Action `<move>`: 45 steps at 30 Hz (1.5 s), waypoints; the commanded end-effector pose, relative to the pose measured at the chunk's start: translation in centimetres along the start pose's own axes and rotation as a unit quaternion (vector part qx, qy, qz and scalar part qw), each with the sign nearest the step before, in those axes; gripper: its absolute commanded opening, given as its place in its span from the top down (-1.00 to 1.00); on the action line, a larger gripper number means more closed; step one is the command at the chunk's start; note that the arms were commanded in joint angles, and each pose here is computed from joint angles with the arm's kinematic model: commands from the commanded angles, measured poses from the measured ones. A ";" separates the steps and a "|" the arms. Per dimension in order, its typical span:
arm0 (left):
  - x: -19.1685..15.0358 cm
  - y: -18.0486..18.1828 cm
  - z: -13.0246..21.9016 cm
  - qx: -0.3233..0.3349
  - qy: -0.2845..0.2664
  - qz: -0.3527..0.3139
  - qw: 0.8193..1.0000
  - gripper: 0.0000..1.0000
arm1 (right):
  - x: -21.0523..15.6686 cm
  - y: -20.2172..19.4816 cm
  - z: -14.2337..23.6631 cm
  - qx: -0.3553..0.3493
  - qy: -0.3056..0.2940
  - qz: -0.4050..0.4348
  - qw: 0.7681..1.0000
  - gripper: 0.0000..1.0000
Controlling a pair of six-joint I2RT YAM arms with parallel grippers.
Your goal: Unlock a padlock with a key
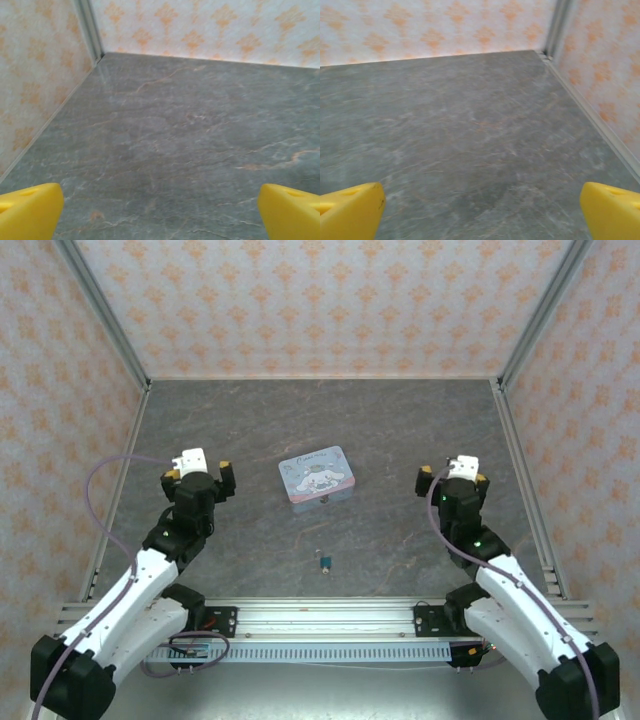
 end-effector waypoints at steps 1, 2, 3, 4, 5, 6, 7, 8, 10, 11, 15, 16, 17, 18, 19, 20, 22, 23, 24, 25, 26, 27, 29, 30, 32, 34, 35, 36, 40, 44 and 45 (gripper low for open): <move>0.5 0.6 -1.0 0.024 -0.027 0.016 0.999 -1.00 | -0.3 -1.0 -1.5 -0.010 -0.022 -0.055 0.998 -0.98; 0.2 0.6 -1.3 0.025 -0.025 0.014 0.999 -1.00 | -0.8 -1.2 -1.9 -0.016 -0.020 -0.062 0.998 -0.98; 0.0 0.7 -1.6 0.027 -0.022 0.012 0.999 -1.00 | -1.2 -1.5 -2.4 -0.021 -0.017 -0.070 0.997 -0.98; -0.2 0.6 -1.9 0.029 -0.020 0.011 0.999 -1.00 | -1.5 -1.7 -2.9 -0.025 -0.015 -0.076 0.997 -0.98; -0.5 0.6 -2.3 0.030 -0.017 0.007 0.999 -1.00 | -1.8 -1.9 -3.3 -0.026 -0.013 -0.081 0.996 -0.98; -0.8 0.6 -2.6 0.032 -0.015 0.003 0.999 -1.00 | -2.1 -1.9 -3.8 -0.025 -0.012 -0.085 0.996 -0.98; -1.0 0.5 -2.9 0.034 -0.013 0.000 0.999 -1.00 | -2.3 -1.9 -4.2 -0.023 -0.012 -0.085 0.996 -0.98; -1.3 0.5 -3.2 0.034 -0.011 -0.004 0.999 -1.00 | -2.6 -1.9 -4.7 -0.024 -0.013 -0.086 0.996 -0.98; -1.6 0.4 -3.8 0.036 -0.008 -0.011 0.999 -1.00 | -2.9 -1.6 -5.4 -0.016 -0.022 -0.087 0.996 -0.98; -1.7 0.4 -4.0 0.035 -0.009 -0.012 0.999 -0.99 | -3.0 -1.5 -5.7 -0.014 -0.027 -0.087 0.996 -0.98; -2.1 0.2 -4.9 0.025 -0.012 -0.014 1.000 -1.00 | -3.5 -1.0 -7.1 -0.011 -0.034 -0.072 0.997 -0.98; -2.2 0.2 -5.1 0.024 -0.013 -0.015 1.000 -1.00 | -3.5 -0.9 -7.5 -0.009 -0.038 -0.071 0.997 -0.99; -2.3 0.1 -5.3 0.021 -0.014 -0.017 1.000 -0.99 | -3.9 -0.8 -7.9 -0.008 -0.034 -0.070 0.997 -0.99; -2.4 0.1 -5.6 0.020 -0.013 -0.019 1.000 -0.99 | -4.0 -0.7 -8.3 -0.009 -0.027 -0.064 0.998 -0.99; -2.5 0.1 -5.7 0.017 -0.014 -0.021 1.000 -1.00 | -3.8 -0.6 -8.5 -0.004 -0.020 -0.056 0.998 -0.99; -2.7 0.1 -5.8 0.014 -0.015 -0.022 1.000 -1.00 | -3.8 -0.5 -8.6 0.000 -0.025 -0.047 0.999 -0.99; -2.9 0.1 -6.1 0.009 -0.016 -0.021 1.000 -1.00 | -3.8 -0.6 -8.7 -0.003 -0.034 -0.040 0.999 -0.99; -2.9 0.1 -6.3 0.006 -0.018 -0.020 1.000 -1.00 | -3.8 -0.7 -8.8 0.000 -0.038 -0.041 0.998 -0.99; -3.1 0.0 -6.4 0.004 -0.018 -0.020 1.000 -1.00 | -3.8 -0.8 -8.9 0.001 -0.040 -0.040 0.998 -0.99; -3.3 0.0 -6.6 0.002 -0.017 -0.021 1.000 -0.99 | -4.0 -0.9 -9.0 0.003 -0.042 -0.043 0.998 -0.99; -3.4 0.0 -6.7 0.000 -0.018 -0.021 1.000 -1.00 | -4.1 -1.0 -9.1 0.003 -0.045 -0.045 0.998 -0.99; -3.5 -0.1 -6.9 -0.003 -0.017 -0.021 1.000 -1.00 | -4.2 -1.1 -9.3 0.003 -0.047 -0.048 0.998 -0.99; -3.9 -0.2 -7.3 -0.006 -0.015 -0.025 1.000 -1.00 | -4.6 -1.1 -9.8 0.006 -0.046 -0.049 0.998 -0.99; -4.0 -0.3 -7.5 -0.007 -0.015 -0.027 1.000 -0.99 | -4.7 -1.0 -10.1 0.008 -0.044 -0.049 0.998 -0.99; -4.3 -0.3 -8.0 -0.008 -0.015 -0.026 1.000 -0.99 | -5.2 -0.7 -10.7 0.013 -0.036 -0.045 0.998 -0.99; -4.6 -0.4 -8.4 -0.011 -0.015 -0.030 0.999 -1.00 | -5.7 -0.4 -11.4 0.018 -0.027 -0.040 0.999 -0.99; -4.6 -0.6 -8.5 -0.018 -0.013 -0.036 0.999 -1.00 | -5.7 -0.3 -11.7 0.021 -0.027 -0.037 0.999 -0.99; -4.6 -0.6 -8.6 -0.021 -0.017 -0.042 0.999 -0.99 | -5.8 -0.2 -11.9 0.024 -0.021 -0.034 0.999 -0.99; -5.1 -0.8 -9.5 -0.036 -0.021 -0.051 0.998 -1.00 | -5.4 -0.2 -13.3 0.031 0.025 -0.034 0.999 -0.99; -6.6 -0.8 -11.3 -0.041 -0.009 -0.051 0.998 -1.00 | -5.4 -1.0 -13.5 0.038 0.024 -0.059 0.997 -0.98; -6.5 -0.8 -11.4 -0.043 -0.003 -0.051 0.998 -0.99 | -5.4 -1.0 -13.5 0.038 0.024 -0.059 0.997 -0.98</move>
Point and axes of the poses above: each hand's point on the last joint's axis, 136 mm out from that joint toward the fingers, its own z axis back along the fingers, its own y axis along the line the jaws close on, x = y × z, the point moved 7 cm from there along z, back along the fingers, and after that the axes turned 8 degrees about z, right-handed, at the moved point
